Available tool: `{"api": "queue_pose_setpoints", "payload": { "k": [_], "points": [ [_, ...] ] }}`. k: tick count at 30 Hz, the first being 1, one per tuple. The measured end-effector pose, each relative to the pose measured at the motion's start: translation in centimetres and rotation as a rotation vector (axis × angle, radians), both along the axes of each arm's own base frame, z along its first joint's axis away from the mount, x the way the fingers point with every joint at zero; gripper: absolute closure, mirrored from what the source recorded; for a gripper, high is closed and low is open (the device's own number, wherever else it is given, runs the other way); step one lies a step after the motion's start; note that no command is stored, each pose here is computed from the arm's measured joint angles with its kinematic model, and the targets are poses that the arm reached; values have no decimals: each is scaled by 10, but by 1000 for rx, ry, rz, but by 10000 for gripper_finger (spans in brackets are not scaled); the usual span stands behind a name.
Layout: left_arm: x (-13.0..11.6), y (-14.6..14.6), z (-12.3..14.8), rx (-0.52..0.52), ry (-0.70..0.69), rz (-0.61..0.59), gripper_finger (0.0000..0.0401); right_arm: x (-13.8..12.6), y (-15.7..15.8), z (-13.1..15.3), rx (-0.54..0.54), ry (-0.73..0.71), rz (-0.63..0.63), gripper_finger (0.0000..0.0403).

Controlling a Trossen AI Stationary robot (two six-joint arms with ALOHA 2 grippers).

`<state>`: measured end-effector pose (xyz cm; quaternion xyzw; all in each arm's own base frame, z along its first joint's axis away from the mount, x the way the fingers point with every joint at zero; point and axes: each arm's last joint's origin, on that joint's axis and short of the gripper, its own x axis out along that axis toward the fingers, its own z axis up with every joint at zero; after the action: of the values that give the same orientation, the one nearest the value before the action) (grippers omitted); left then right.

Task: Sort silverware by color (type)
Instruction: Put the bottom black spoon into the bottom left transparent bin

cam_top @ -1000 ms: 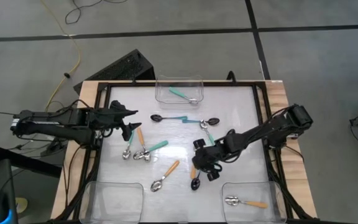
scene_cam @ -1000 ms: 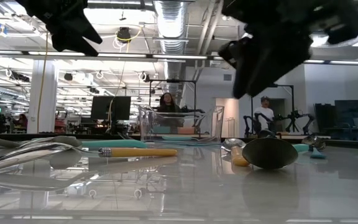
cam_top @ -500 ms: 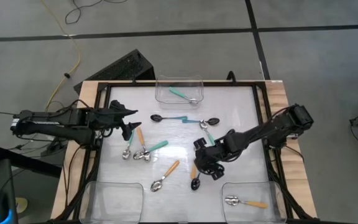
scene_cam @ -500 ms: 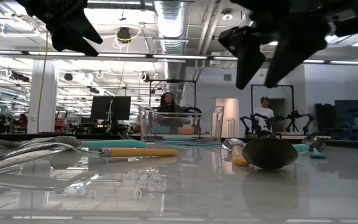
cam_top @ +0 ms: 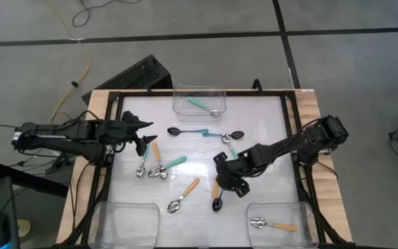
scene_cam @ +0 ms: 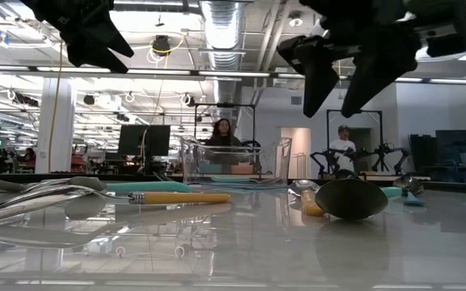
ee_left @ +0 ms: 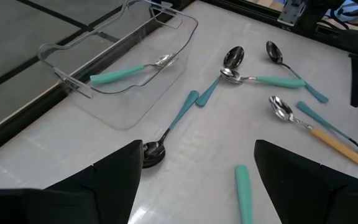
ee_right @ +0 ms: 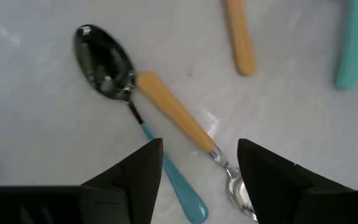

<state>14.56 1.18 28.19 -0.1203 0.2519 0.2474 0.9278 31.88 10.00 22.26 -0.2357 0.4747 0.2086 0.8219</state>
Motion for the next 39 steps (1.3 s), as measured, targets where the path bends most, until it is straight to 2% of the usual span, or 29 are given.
{"api": "queue_pose_setpoints", "payload": {
  "k": [6, 15, 20, 30, 39],
  "points": [
    [0, 0, 0, 0, 0, 0, 108, 1, 1, 0, 0, -8, 9, 171],
    [0, 0, 0, 0, 0, 0, 108, 13, 21, -42, -14, 97, 56, 171],
    [0, 0, 0, 2, 1, 1, 108, 17, 26, -40, 1, 102, 43, 171],
    [0, 0, 0, 4, -6, 3, 108, 19, 24, -59, -6, 157, 14, 171],
    [1, 0, 1, 4, -10, 4, 108, 20, 24, -63, -6, 161, 19, 171]
  ]
}}
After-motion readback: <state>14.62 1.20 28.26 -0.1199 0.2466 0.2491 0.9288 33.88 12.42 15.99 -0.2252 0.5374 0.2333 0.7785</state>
